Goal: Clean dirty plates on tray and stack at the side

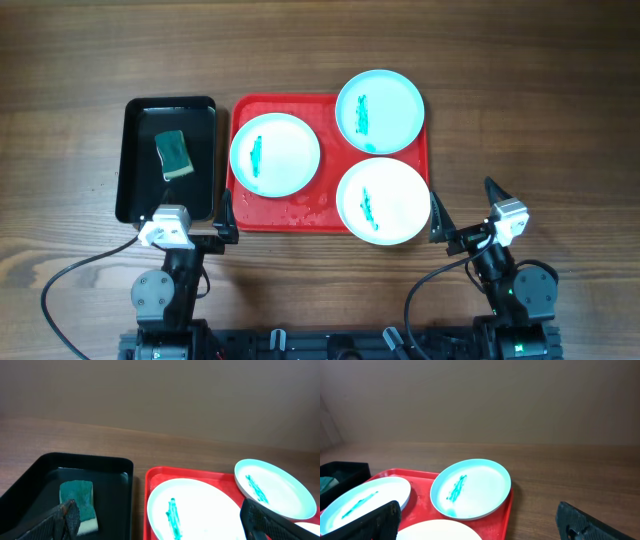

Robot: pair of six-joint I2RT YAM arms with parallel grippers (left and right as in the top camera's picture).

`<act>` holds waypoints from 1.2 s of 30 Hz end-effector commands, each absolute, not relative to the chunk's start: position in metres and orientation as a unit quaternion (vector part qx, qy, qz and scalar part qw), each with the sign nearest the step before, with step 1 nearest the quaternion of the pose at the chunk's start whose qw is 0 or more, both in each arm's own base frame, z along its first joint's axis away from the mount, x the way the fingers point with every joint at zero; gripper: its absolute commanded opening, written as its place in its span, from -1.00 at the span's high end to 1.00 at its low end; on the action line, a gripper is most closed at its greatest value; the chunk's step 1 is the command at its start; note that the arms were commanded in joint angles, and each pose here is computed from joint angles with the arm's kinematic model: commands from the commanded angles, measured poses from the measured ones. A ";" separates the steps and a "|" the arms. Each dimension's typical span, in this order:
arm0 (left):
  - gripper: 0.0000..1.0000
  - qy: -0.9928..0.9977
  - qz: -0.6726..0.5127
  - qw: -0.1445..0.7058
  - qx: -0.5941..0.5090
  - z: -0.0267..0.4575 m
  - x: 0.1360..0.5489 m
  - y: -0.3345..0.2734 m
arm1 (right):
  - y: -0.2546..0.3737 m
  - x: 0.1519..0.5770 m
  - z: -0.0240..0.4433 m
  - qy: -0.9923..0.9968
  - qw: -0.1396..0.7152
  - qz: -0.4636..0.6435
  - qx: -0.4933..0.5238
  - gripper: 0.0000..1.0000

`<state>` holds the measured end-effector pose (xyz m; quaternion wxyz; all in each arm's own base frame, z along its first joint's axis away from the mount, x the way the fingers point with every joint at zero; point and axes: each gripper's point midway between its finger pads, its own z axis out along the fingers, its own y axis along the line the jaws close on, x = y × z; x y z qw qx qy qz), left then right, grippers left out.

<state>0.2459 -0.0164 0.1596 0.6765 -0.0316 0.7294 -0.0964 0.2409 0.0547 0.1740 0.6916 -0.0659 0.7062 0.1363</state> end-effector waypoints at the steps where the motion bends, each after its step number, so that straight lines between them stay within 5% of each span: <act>1: -1.00 0.731 -0.103 0.675 -0.027 0.158 0.245 -0.020 | 0.056 0.240 0.175 0.705 0.692 0.141 -0.067 -0.99; 36: -1.00 0.727 -0.103 0.679 -0.026 0.161 0.245 -0.020 | 0.055 0.241 0.175 0.704 0.693 0.140 -0.066 -0.99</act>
